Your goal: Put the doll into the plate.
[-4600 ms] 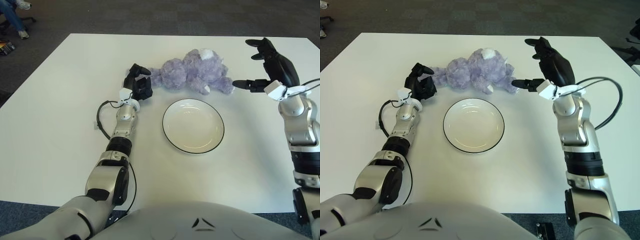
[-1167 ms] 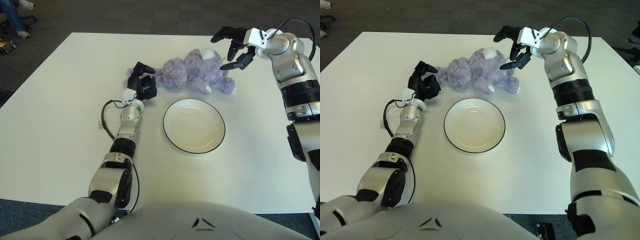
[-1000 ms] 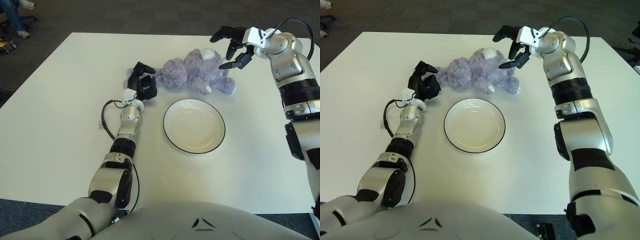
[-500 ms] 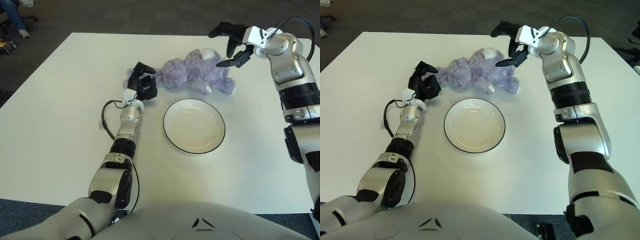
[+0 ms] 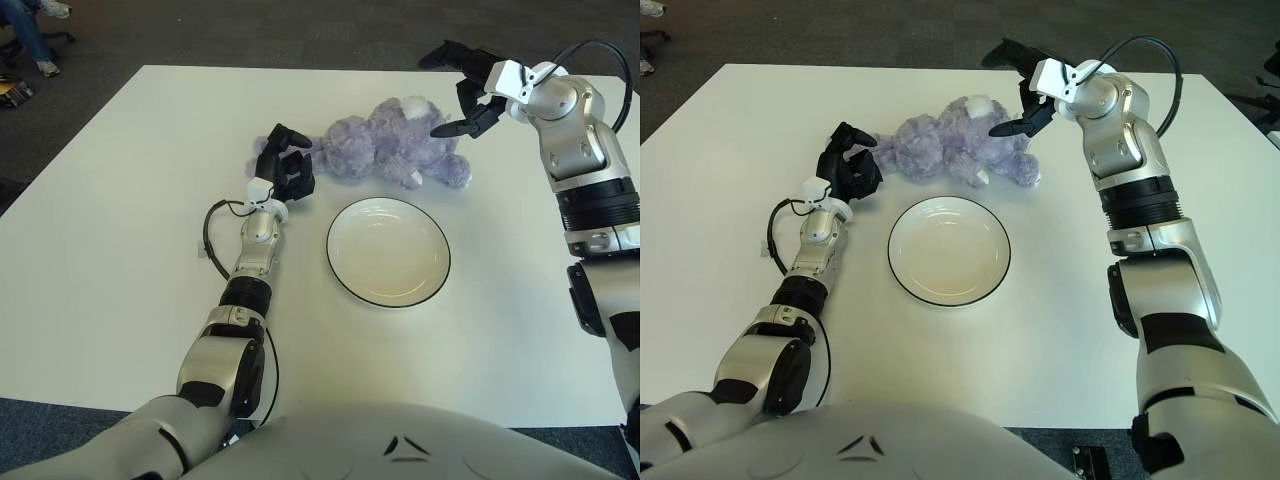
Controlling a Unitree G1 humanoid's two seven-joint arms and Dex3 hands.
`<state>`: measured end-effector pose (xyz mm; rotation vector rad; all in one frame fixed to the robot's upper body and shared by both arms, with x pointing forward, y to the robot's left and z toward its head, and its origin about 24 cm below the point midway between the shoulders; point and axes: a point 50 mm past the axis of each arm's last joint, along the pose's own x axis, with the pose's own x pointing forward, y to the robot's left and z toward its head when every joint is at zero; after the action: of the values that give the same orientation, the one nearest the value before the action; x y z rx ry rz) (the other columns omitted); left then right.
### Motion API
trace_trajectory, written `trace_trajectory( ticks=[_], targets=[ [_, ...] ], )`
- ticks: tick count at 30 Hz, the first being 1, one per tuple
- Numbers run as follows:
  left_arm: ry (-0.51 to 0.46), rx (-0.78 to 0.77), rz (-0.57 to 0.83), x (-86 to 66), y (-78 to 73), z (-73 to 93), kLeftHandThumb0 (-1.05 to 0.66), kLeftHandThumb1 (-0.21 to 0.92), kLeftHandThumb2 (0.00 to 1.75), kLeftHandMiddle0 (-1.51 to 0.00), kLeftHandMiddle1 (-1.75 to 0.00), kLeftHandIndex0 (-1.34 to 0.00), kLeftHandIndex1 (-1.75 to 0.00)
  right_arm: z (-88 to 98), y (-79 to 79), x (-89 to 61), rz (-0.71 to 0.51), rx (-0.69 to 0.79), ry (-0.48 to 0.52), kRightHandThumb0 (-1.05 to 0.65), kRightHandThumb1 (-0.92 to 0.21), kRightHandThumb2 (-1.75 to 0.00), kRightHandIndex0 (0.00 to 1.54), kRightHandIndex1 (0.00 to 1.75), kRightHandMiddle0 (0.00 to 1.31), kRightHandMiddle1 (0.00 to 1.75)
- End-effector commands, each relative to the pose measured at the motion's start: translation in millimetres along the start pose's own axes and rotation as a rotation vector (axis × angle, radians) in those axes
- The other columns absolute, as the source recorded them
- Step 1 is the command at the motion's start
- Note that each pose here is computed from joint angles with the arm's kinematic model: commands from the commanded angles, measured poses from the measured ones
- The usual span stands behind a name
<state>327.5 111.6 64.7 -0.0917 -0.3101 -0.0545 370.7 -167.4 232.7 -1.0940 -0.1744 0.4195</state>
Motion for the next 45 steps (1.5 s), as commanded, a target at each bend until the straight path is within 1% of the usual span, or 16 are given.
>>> trace_trajectory(
  ticks=[1, 9, 14, 20, 21, 24, 26, 27, 28, 30, 34, 38, 40, 42, 43, 45],
  targets=[
    [0.088, -0.016, 0.037, -18.8, 3.2, -20.2, -0.4, 0.59, 0.97, -0.99, -1.75, -0.4, -1.75, 0.5, -1.7, -3.8, -0.046, 0.002, -0.008, -0.78, -0.49, -0.59, 1.06, 1.75, 0.0, 0.55],
    [0.088, -0.01, 0.037, -18.8, 2.9, -20.2, -0.4, 0.58, 0.99, -1.0, -1.75, -0.41, -1.75, 3.3, 2.0, -5.7, -0.101, -0.02, -0.011, -0.76, -0.51, -0.56, 1.11, 1.75, 0.0, 0.65],
    [0.088, -0.011, 0.037, -18.8, 2.5, -20.1, -0.4, 0.57, 0.99, -1.0, -1.75, -0.41, -1.75, 5.6, 3.8, -3.0, -0.096, -0.059, -0.006, -0.75, -0.51, -0.56, 1.13, 1.75, 0.0, 0.66],
    [0.087, -0.015, 0.037, -19.1, 1.4, -19.9, -0.41, 0.57, 1.0, -1.0, -1.75, -0.42, -1.75, 5.2, 7.2, 1.8, -0.067, -0.128, -0.004, -0.73, -0.48, -0.57, 1.08, 1.75, 0.0, 0.65],
    [0.088, -0.014, 0.037, -19.1, 1.4, -19.9, -0.41, 0.56, 1.0, -1.0, -1.75, -0.42, -1.75, 5.0, 8.4, 3.4, -0.06, -0.143, -0.004, -0.72, -0.48, -0.57, 0.95, 1.75, 0.0, 0.64],
    [0.087, -0.014, 0.037, -19.4, 0.7, -19.8, -0.41, 0.56, 1.0, -1.0, -1.75, -0.42, -1.75, 4.1, 10.6, 6.4, -0.046, -0.168, -0.006, -0.72, -0.48, -0.58, 0.71, 1.75, 0.0, 0.61],
    [0.086, -0.013, 0.037, -19.7, 0.4, -19.8, -0.41, 0.56, 1.0, -1.0, -1.75, -0.42, -1.75, 2.8, 11.3, 8.8, -0.02, -0.2, 0.006, -0.73, -0.48, -0.58, 0.63, 1.75, 0.0, 0.6],
    [0.086, -0.013, 0.037, -19.9, 0.1, -19.8, -0.41, 0.56, 1.01, -1.0, -1.75, -0.42, -1.75, 2.4, 11.4, 9.5, -0.01, -0.214, 0.01, -0.75, -0.49, -0.57, 0.49, 1.75, 0.0, 0.58],
    [0.086, -0.012, 0.038, -20.0, 0.0, -19.7, -0.41, 0.56, 1.01, -0.99, -1.75, -0.42, -1.75, 2.1, 12.3, 12.6, 0.01, -0.233, 0.022, -0.76, -0.5, -0.57, 0.4, 1.75, 0.0, 0.57],
    [0.085, -0.011, 0.038, -20.2, -0.5, -19.7, -0.41, 0.56, 1.0, -0.99, -1.75, -0.42, -1.75, 1.8, 13.2, 16.4, 0.039, -0.254, 0.036, -0.76, -0.5, -0.57, 0.32, 1.75, 0.0, 0.56],
    [0.086, -0.011, 0.038, -20.7, -1.7, -19.7, -0.41, 0.56, 1.0, -1.01, -1.75, -0.42, -1.75, 1.3, 12.9, 19.7, 0.074, -0.266, 0.048, -0.76, -0.5, -0.58, 0.27, 1.75, 0.0, 0.54],
    [0.088, -0.009, 0.04, -20.7, -2.2, -19.6, -0.41, 0.56, 1.0, -1.03, -1.75, -0.42, -1.75, 0.6, 11.7, 21.2, 0.098, -0.269, 0.058, -0.76, -0.49, -0.59, 0.31, 1.75, 0.0, 0.52],
    [0.089, -0.008, 0.042, -20.7, -2.0, -19.6, -0.41, 0.57, 1.0, -1.05, -1.75, -0.42, -1.75, 0.5, 11.5, 22.4, 0.087, -0.274, 0.062, -0.77, -0.51, -0.6, 0.29, 1.69, 0.0, 0.51],
    [0.089, -0.007, 0.045, -20.7, -2.2, -19.5, -0.41, 0.57, 1.0, -1.06, -1.75, -0.42, -1.75, -0.5, 11.5, 22.7, 0.066, -0.279, 0.064, -0.79, -0.53, -0.59, 0.27, 1.55, 0.0, 0.5],
    [0.089, -0.007, 0.045, -20.8, -2.4, -19.5, -0.41, 0.57, 1.0, -1.06, -1.75, -0.42, -1.75, -1.2, 11.5, 22.3, 0.056, -0.281, 0.064, -0.81, -0.56, -0.57, 0.2, 1.43, 0.0, 0.5],
    [0.089, -0.007, 0.047, -20.9, -2.6, -19.4, -0.41, 0.57, 1.0, -1.06, -1.75, -0.42, -1.75, -3.5, 12.4, 19.9, 0.019, -0.286, 0.062, -0.83, -0.59, -0.55, 0.13, 1.24, 0.0, 0.51]
  ],
)
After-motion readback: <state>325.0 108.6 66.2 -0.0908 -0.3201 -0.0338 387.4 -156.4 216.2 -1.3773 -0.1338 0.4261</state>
